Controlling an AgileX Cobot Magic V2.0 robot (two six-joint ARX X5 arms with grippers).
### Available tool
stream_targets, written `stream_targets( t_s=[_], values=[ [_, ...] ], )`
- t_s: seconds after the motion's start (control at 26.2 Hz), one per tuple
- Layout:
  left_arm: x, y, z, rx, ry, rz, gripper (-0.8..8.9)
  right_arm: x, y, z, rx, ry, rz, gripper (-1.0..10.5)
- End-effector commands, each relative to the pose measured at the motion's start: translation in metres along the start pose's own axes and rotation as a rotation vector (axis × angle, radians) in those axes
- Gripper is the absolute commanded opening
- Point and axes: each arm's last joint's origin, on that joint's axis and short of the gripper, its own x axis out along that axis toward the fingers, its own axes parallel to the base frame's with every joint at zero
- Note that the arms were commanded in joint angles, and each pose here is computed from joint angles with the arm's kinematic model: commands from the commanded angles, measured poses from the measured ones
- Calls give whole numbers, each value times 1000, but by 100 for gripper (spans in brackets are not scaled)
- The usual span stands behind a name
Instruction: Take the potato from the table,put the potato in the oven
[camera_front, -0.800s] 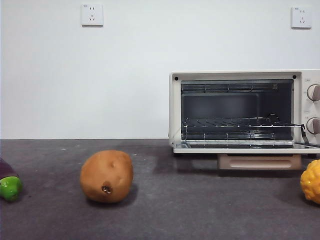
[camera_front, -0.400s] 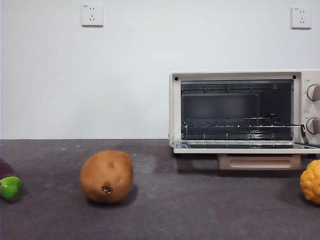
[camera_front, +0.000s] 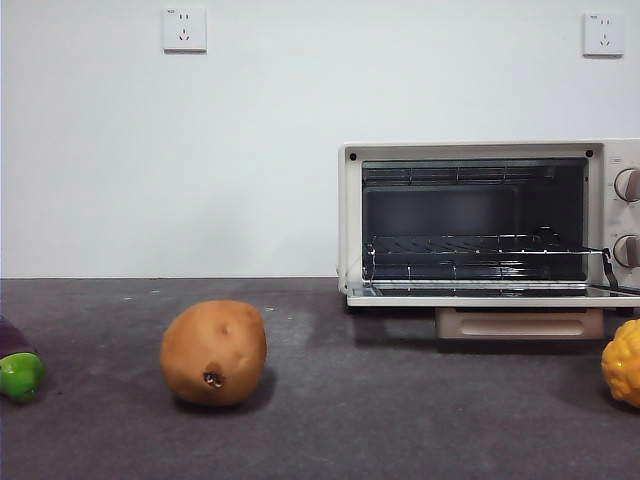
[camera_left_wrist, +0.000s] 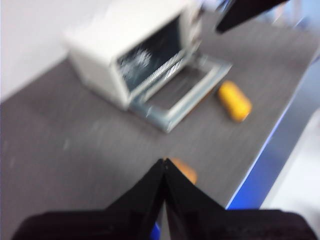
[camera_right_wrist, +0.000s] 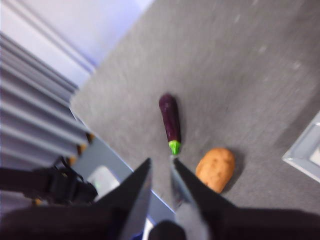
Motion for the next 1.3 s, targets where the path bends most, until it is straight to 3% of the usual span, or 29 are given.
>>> stream_targets(
  t_s=[0.04, 0.5, 0.54, 0.65, 0.69, 0.88, 1.3],
  values=[
    [9, -2, -24, -45, 55, 35, -7, 32, 3, 1, -19, 67, 8, 135],
    [14, -9, -100, -167, 102, 38, -7, 150, -13, -13, -73, 334, -4, 162],
    [14, -10, -103, -177, 100, 39, -7, 157, -15, -14, -69, 344, -8, 230],
    [14, -11, -112, -198, 99, 40, -7, 184, -26, -19, -37, 370, -63, 580],
    [15, -11, -112, -200, 101, 40, -7, 191, -29, -21, -12, 374, -94, 630],
    [15, -11, -112, -204, 102, 40, -7, 223, -43, -35, 136, 436, -204, 637],
    [15, -11, -112, -205, 102, 40, -6, 284, -54, -75, 244, 542, -366, 633]
  ],
)
